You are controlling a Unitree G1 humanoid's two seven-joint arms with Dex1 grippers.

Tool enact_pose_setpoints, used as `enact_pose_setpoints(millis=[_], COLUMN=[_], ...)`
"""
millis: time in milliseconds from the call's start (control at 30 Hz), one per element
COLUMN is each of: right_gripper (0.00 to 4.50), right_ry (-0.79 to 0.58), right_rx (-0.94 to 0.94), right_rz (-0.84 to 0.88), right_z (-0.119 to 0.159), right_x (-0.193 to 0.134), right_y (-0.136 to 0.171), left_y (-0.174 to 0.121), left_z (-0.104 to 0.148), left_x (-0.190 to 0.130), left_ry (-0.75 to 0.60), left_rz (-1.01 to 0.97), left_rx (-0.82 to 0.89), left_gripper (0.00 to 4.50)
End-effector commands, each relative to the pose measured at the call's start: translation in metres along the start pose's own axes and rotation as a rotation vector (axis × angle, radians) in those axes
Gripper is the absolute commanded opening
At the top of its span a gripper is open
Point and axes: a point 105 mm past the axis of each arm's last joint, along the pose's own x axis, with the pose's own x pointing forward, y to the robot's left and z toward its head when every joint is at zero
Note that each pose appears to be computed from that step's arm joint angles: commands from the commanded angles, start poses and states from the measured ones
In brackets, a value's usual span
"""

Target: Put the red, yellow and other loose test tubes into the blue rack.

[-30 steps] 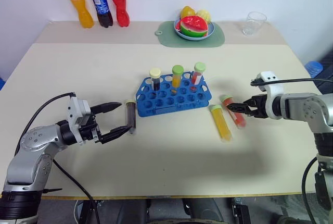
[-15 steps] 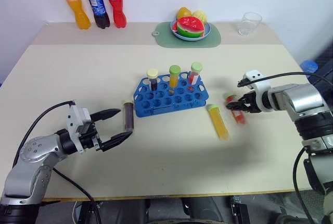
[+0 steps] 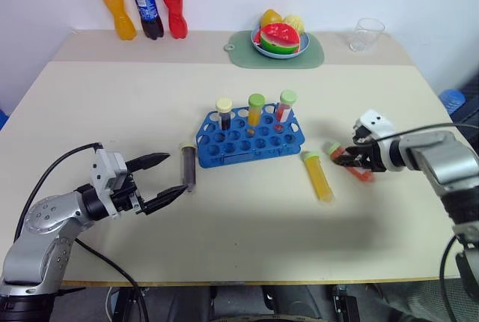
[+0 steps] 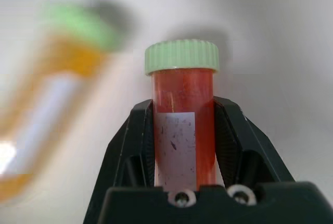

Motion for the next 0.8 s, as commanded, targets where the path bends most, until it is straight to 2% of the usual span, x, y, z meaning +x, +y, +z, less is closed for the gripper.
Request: enact_pose_setpoints(millis=[33, 67, 167, 400, 567, 800], right_gripper=[1.62, 1.62, 1.62, 1.62, 1.62, 1.62], right_ry=[-0.33, -0.437, -0.612, -0.875, -0.937, -0.912], right_rx=[-0.174, -0.211, -0.235, -0.121, -0.075, -0.084], right_rz=[-0.008, -0.023, -0.056, -0.094, -0.143, -0.133], right_z=[0.061, 0.077, 0.099, 0.125, 0.128, 0.123], right_x=[-0.023, -0.024, -0.023, -0.014, -0.001, 0.008], right_y=[0.017, 0.025, 0.041, 0.05, 0.05, 0.055], left_y=[0.003, 0.004, 0.006, 0.01, 0.012, 0.018], left_z=[0.007, 0.007, 0.007, 0.009, 0.01, 0.014], left_x=[0.001, 0.002, 0.006, 0.011, 0.013, 0.014], left_ry=[-0.024, -0.026, -0.033, -0.043, -0.044, -0.044], left_rz=[-0.005, -0.007, -0.012, -0.021, -0.02, -0.019], left_rx=[0.023, 0.023, 0.025, 0.031, 0.038, 0.059], left_gripper=[4.5, 4.5, 4.5, 4.5, 4.5, 4.5])
